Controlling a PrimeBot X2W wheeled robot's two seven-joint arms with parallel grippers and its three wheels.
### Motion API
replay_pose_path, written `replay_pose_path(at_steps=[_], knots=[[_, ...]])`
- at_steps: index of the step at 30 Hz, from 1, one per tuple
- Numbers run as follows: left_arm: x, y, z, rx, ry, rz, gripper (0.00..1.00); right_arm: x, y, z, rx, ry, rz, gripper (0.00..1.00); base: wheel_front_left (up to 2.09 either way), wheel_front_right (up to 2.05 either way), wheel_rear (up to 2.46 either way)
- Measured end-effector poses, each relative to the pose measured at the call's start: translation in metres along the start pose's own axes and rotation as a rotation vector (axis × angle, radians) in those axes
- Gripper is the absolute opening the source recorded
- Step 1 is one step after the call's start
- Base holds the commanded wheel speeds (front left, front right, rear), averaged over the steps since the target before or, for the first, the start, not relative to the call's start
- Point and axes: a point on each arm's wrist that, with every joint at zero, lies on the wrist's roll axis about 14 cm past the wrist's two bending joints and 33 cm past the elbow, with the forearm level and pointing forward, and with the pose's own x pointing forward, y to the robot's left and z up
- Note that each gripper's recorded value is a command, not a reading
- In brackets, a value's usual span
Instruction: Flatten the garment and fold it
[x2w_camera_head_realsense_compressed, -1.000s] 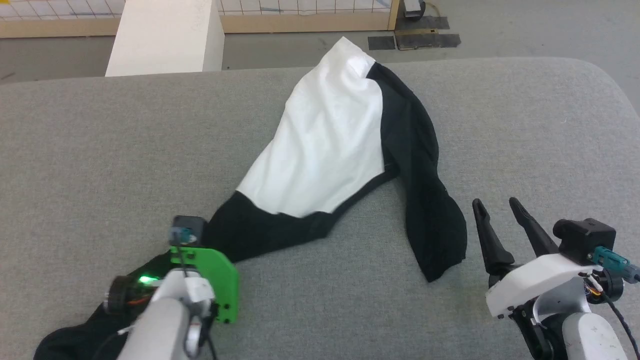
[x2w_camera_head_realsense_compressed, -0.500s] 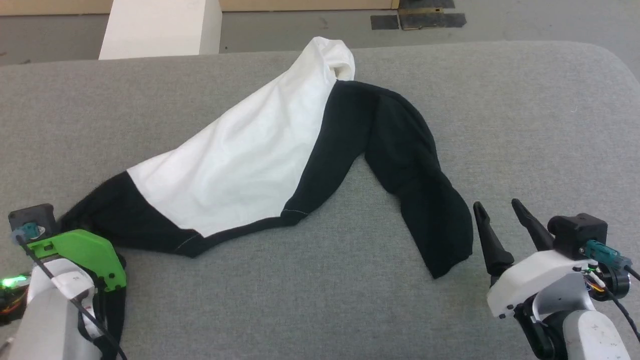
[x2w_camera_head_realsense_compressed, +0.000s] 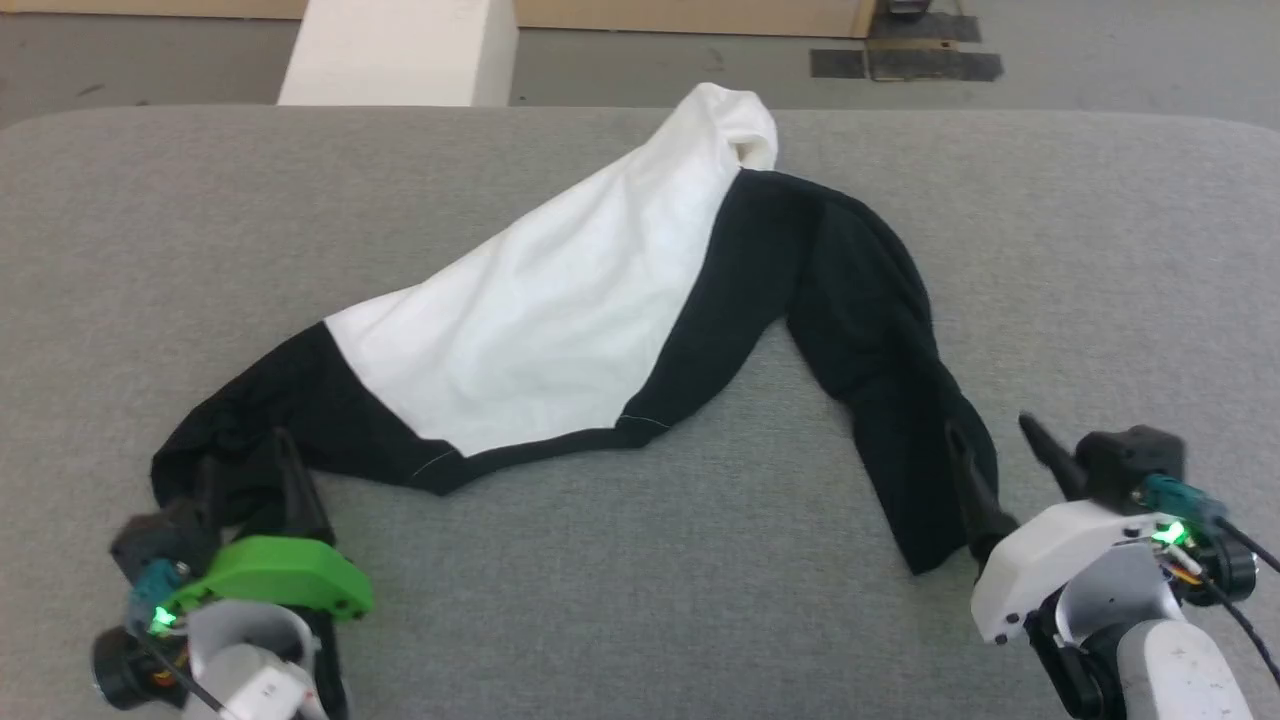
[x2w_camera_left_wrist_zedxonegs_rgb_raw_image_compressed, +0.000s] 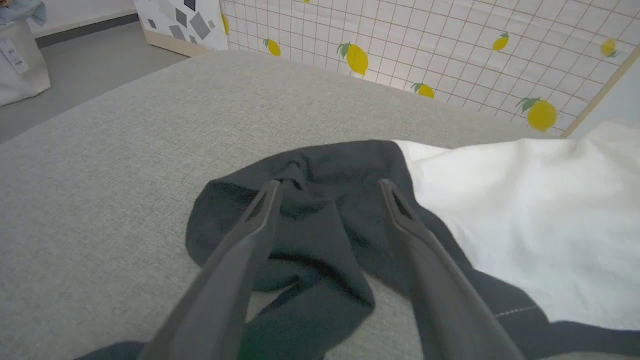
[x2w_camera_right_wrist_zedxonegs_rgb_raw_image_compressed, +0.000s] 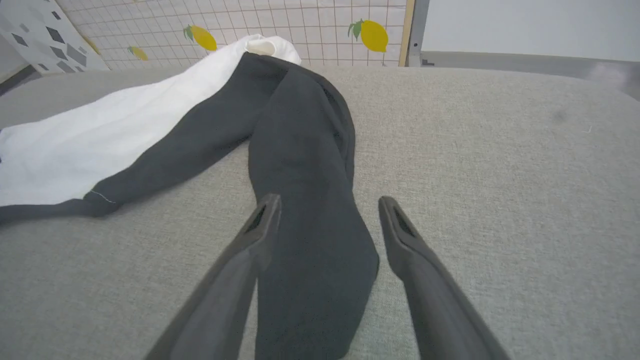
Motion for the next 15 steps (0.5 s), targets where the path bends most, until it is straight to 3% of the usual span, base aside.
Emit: replay_pose_path(at_steps=[10, 11, 13, 15], knots=[[-0.019, -0.003, 0.011, -0.036, -0.051, -0.014, 1.0, 0.021, -0.004, -0.071, -0.111, 0.411, -0.021, 1.0, 0.0, 0.0, 0.0], [-0.02, -0.002, 0.012, -0.035, -0.054, -0.011, 1.0, 0.024, -0.004, -0.074, -0.129, 0.452, -0.024, 0.56, 0.0, 0.0, 0.0], [-0.02, -0.001, 0.011, -0.037, -0.052, -0.008, 1.0, 0.03, -0.006, -0.071, -0.149, 0.471, -0.033, 0.0, 0.0, 0.0, 0.0], [-0.02, -0.001, 0.009, -0.04, -0.047, -0.007, 1.0, 0.034, -0.011, -0.069, -0.178, 0.484, -0.052, 0.0, 0.0, 0.0, 0.0]])
